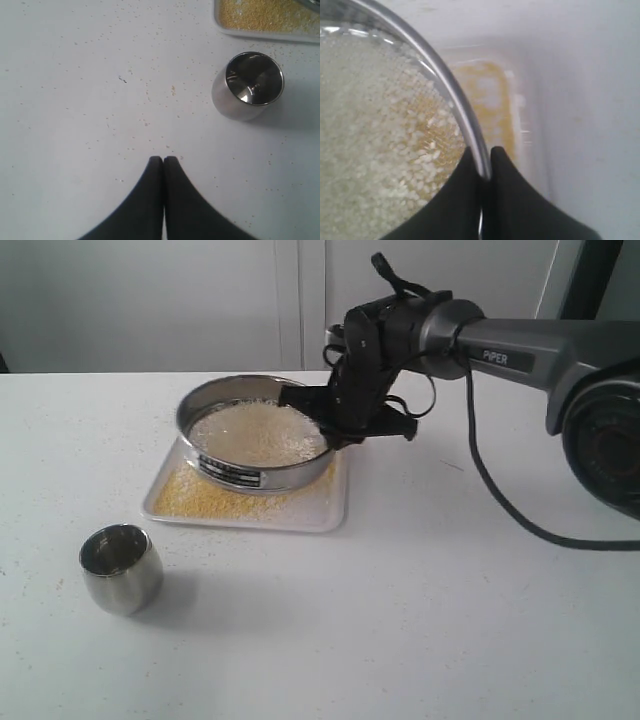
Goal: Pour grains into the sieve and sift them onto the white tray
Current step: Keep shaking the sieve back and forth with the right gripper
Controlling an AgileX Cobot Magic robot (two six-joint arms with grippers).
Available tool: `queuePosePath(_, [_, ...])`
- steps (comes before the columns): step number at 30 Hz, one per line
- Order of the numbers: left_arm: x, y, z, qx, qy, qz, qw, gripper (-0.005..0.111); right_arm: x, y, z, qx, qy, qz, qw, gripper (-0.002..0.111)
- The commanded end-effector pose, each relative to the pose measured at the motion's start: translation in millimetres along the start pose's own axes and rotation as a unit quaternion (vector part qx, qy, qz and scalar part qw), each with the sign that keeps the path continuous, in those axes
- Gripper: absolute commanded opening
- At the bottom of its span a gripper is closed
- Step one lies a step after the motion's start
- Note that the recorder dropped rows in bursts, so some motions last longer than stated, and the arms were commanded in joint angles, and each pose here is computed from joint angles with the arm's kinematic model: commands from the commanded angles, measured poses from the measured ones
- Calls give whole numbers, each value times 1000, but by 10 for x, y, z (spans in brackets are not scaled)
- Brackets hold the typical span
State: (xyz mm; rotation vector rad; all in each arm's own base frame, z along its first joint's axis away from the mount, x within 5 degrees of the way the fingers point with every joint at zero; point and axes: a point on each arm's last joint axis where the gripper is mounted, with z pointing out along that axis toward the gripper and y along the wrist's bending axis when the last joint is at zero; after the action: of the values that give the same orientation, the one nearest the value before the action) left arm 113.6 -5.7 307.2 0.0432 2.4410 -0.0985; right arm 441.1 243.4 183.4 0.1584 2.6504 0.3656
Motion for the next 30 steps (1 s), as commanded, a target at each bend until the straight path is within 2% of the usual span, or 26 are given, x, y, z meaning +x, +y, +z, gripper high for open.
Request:
queuePosePath(1, [2, -5, -15, 3, -2, -3, 1000, 0, -1, 189, -131, -28, -30, -50, 998, 0])
queuePosePath(3, [2, -5, -15, 3, -2, -3, 1000, 0, -61, -39, -126, 34, -15, -28, 999, 0])
queuePosePath(5, [2, -5, -15, 3, -2, -3, 1000, 0, -75, -137, -127, 52, 1, 22, 998, 0])
queuePosePath(8, [2, -5, -15, 3, -2, -3, 1000, 0, -18, 70, -126, 2, -13, 27, 1000, 0])
queuePosePath(11, [2, -5, -15, 3, -2, -3, 1000, 0, 84, 340, -142, -32, -45, -28, 998, 0])
queuePosePath(14, [2, -5, -15, 3, -2, -3, 1000, 0, 59, 235, -143, 27, -55, -67, 996, 0])
queuePosePath(17, [2, -5, -15, 3, -2, -3, 1000, 0, 20, 21, -143, 80, -31, 9, 996, 0])
queuePosePath(19, [2, -5, -15, 3, -2, -3, 1000, 0, 29, 55, -138, 61, -26, 19, 998, 0])
queuePosePath(21, [2, -5, -15, 3, -2, -3, 1000, 0, 94, 266, -138, 2, -34, 10, 999, 0])
queuePosePath(23, [2, -5, -15, 3, -2, -3, 1000, 0, 159, 449, -153, -34, -53, -40, 997, 0])
queuePosePath(24, [2, -5, -15, 3, -2, -3, 1000, 0, 159, 457, -154, -31, -58, -57, 996, 0])
queuePosePath(26, [2, -5, -15, 3, -2, -3, 1000, 0, 130, 343, -159, 15, -54, -75, 996, 0])
queuePosePath(28, [2, -5, -15, 3, -2, -3, 1000, 0, 67, 124, -156, 70, -37, -23, 997, 0])
queuePosePath(30, [2, -5, -15, 3, -2, -3, 1000, 0, 49, 23, -154, 85, -20, 25, 996, 0])
